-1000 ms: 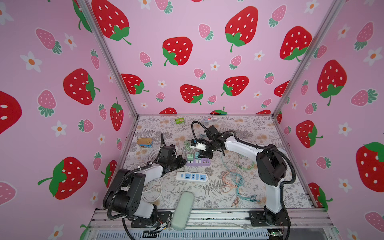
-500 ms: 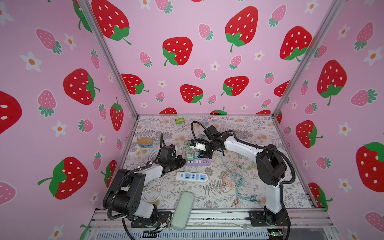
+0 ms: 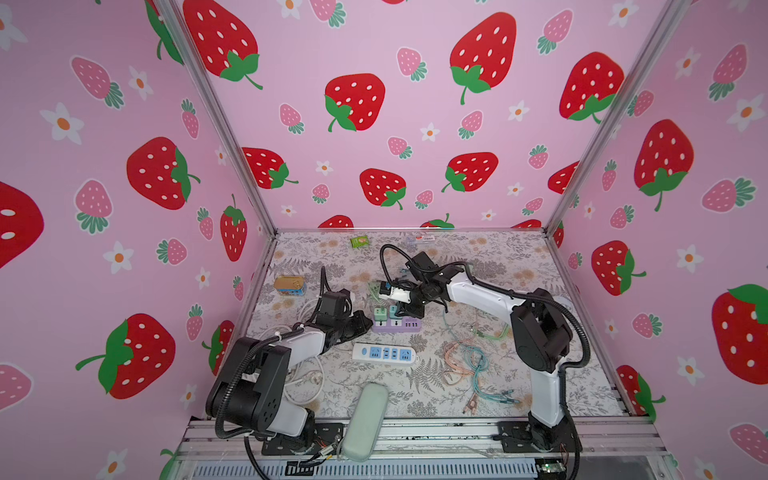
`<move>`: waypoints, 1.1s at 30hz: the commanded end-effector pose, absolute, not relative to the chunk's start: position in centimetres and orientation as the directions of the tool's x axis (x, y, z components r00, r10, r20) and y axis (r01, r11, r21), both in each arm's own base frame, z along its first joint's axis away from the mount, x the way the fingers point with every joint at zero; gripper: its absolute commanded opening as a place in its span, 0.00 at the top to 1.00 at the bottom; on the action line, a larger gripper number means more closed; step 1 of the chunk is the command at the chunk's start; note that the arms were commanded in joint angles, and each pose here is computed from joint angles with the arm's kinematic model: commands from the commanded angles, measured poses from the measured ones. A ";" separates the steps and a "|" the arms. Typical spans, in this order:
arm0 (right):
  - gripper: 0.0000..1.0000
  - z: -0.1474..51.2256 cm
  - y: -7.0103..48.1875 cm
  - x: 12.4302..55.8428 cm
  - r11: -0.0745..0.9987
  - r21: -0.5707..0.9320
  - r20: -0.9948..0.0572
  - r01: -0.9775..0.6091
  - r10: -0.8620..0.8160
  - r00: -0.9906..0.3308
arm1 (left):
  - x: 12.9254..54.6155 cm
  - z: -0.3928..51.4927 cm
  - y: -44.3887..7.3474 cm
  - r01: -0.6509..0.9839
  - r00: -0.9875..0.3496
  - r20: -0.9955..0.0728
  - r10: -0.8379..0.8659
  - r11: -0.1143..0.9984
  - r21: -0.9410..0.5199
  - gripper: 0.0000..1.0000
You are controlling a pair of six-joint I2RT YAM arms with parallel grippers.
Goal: Insert the plug
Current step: 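Push the teal charger prongs down into the strip socket with the right gripper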
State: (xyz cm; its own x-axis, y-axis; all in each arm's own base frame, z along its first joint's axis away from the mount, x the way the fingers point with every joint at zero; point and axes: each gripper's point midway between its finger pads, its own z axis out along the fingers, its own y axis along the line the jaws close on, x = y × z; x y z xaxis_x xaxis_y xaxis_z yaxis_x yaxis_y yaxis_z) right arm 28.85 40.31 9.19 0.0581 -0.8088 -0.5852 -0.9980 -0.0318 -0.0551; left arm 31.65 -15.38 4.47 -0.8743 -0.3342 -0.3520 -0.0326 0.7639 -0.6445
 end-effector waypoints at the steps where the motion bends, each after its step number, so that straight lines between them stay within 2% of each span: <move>1: 1.00 7.0 39.4 28.6 -0.051 -0.036 -0.525 -0.998 -0.849 0.062 | 31.7 4.4 -15.4 -0.034 -0.878 -0.343 -0.335 0.757 -0.652 0.86; 15: 1.00 5.5 39.1 28.5 -0.053 -0.022 -0.500 -0.998 -0.864 0.057 | 31.7 4.2 -15.3 -0.036 -0.879 -0.340 -0.335 0.757 -0.653 0.86; 33: 1.00 1.7 36.9 28.0 -0.031 -0.001 -0.409 -1.000 -0.912 0.029 | 31.6 4.3 -15.1 -0.038 -0.876 -0.341 -0.341 0.754 -0.656 0.86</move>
